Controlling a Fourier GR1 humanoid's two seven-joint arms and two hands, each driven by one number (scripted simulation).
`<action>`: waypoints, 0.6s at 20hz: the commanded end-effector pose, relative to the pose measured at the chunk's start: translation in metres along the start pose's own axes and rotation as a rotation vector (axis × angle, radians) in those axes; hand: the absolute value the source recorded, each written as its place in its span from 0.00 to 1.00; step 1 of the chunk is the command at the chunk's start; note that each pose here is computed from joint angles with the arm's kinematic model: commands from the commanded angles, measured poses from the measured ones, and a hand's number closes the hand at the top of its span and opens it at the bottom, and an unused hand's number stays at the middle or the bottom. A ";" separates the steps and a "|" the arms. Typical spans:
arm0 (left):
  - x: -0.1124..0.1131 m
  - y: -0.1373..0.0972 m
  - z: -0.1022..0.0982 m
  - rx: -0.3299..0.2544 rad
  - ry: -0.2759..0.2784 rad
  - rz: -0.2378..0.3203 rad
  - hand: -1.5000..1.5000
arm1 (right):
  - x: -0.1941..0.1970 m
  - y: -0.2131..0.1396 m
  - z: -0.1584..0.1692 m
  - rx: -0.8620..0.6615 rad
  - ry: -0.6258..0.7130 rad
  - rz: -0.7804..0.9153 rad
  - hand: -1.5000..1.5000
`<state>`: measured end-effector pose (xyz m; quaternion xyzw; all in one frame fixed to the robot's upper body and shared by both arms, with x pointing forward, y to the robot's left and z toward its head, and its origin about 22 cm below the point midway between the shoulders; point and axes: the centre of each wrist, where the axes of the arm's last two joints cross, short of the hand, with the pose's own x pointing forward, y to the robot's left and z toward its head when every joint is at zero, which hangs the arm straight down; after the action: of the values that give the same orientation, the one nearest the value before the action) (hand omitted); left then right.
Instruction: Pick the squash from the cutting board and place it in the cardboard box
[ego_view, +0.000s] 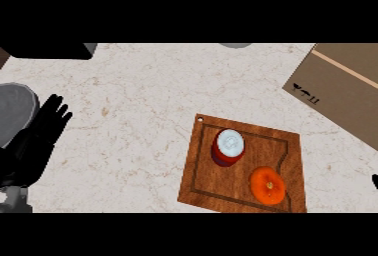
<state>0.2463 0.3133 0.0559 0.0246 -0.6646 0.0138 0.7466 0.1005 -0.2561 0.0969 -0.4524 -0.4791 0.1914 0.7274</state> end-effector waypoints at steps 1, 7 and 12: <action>-0.001 0.001 -0.004 -0.018 0.003 0.005 0.50 | 0.032 -0.020 0.019 0.052 0.096 0.093 0.00; -0.002 -0.009 -0.010 -0.008 -0.001 -0.004 0.50 | 0.078 -0.011 0.017 0.164 0.213 0.073 0.00; -0.004 -0.003 -0.005 -0.009 0.005 0.010 0.50 | 0.100 0.004 0.005 0.207 0.261 0.104 0.00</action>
<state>0.2498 0.3136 0.0560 0.0186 -0.6629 0.0102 0.7484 0.1411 -0.1980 0.1236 -0.3981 -0.4080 0.2258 0.7900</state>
